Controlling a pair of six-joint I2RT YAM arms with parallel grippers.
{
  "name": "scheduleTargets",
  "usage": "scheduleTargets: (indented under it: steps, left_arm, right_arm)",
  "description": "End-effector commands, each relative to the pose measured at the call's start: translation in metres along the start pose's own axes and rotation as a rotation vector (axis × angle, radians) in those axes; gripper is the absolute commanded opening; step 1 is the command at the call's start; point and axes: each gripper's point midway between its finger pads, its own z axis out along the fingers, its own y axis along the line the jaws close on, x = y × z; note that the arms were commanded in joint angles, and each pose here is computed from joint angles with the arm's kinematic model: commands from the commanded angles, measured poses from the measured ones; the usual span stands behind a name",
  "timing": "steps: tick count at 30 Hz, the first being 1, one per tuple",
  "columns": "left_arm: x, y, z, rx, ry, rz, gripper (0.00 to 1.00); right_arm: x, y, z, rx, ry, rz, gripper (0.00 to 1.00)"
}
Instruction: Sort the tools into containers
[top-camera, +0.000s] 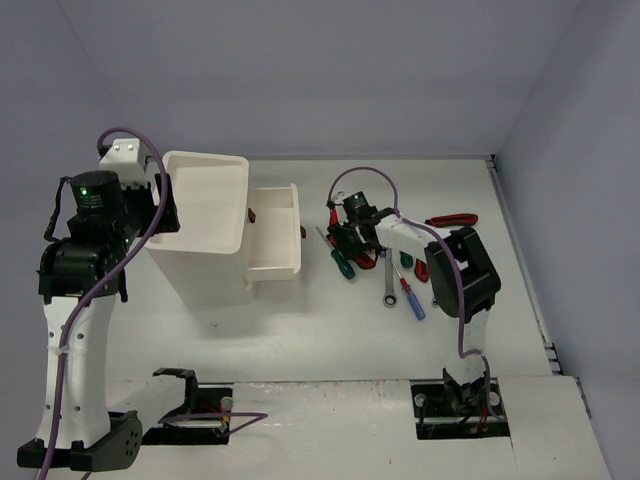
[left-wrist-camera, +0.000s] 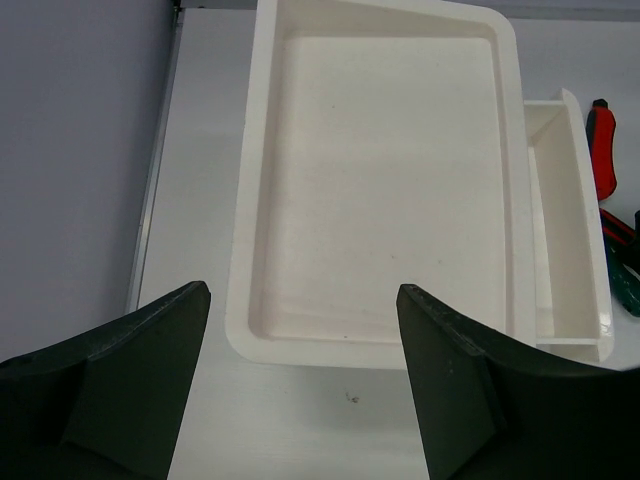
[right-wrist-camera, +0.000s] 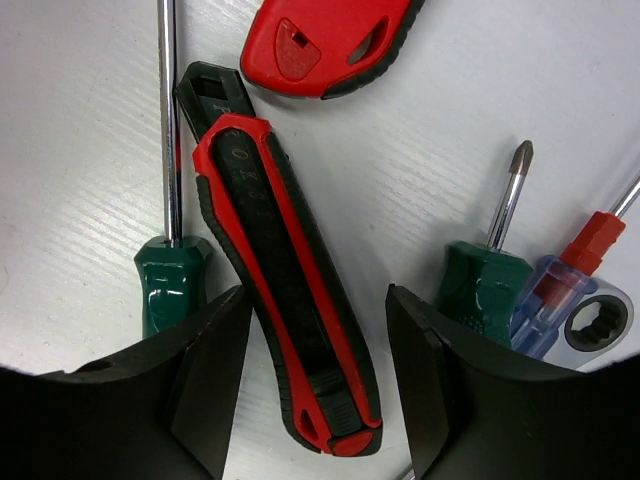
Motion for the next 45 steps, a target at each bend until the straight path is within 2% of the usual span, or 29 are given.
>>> scheduleTargets:
  steps: [1, 4, 6, 9, 13, 19, 22, 30, 34, 39, 41, 43, 44, 45]
  left_arm:
    - [-0.017, 0.001, -0.008, -0.004, -0.073, 0.005, 0.72]
    - [-0.019, 0.000, -0.007, -0.004, -0.074, 0.005, 0.72]
    - [-0.022, -0.001, -0.006, 0.003, -0.076, 0.003, 0.72]
    - [-0.024, -0.003, -0.005, 0.009, -0.076, -0.001, 0.72]
    - [-0.028, -0.004, -0.004, 0.014, -0.081, -0.007, 0.72]
    - [-0.034, -0.003, -0.003, 0.005, -0.087, -0.018, 0.72]
    - [-0.037, -0.002, -0.002, 0.000, -0.091, -0.019, 0.72]
    - [-0.041, -0.003, -0.001, 0.000, -0.094, -0.026, 0.72]
    - [-0.041, -0.003, -0.001, -0.002, -0.095, -0.028, 0.72]
    - [-0.039, -0.001, -0.002, -0.010, -0.094, -0.026, 0.72]
    - [-0.039, -0.001, -0.001, -0.011, -0.092, -0.024, 0.72]
    - [-0.039, -0.001, 0.001, -0.011, -0.088, -0.026, 0.72]
    - [-0.039, -0.001, 0.001, -0.011, -0.090, -0.027, 0.72]
    - [-0.040, -0.001, 0.001, -0.012, -0.090, -0.028, 0.72]
  right_arm:
    - [0.005, -0.008, 0.004, 0.034, 0.019, -0.019, 0.44]
    - [0.000, -0.017, -0.005, 0.054, -0.002, 0.001, 0.22]
    - [-0.007, -0.028, -0.016, 0.092, -0.028, 0.014, 0.13]
    - [-0.028, -0.038, -0.042, 0.131, -0.100, 0.029, 0.04]
    - [-0.065, -0.039, -0.088, 0.133, -0.224, 0.087, 0.00]
    - [-0.141, 0.000, -0.168, 0.031, -0.471, 0.306, 0.00]
    - [-0.175, 0.028, -0.193, -0.064, -0.549, 0.396, 0.00]
    - [-0.232, 0.137, -0.195, -0.261, -0.582, 0.548, 0.00]
    - [-0.237, 0.153, -0.169, -0.247, -0.555, 0.610, 0.04]
    - [-0.226, 0.153, -0.138, -0.190, -0.516, 0.642, 0.13]
    - [-0.224, 0.151, -0.136, -0.175, -0.515, 0.640, 0.22]
    - [-0.223, 0.149, -0.134, -0.165, -0.514, 0.627, 0.35]
    - [-0.224, 0.147, -0.135, -0.161, -0.518, 0.621, 0.36]
    - [-0.225, 0.145, -0.139, -0.156, -0.528, 0.609, 0.42]
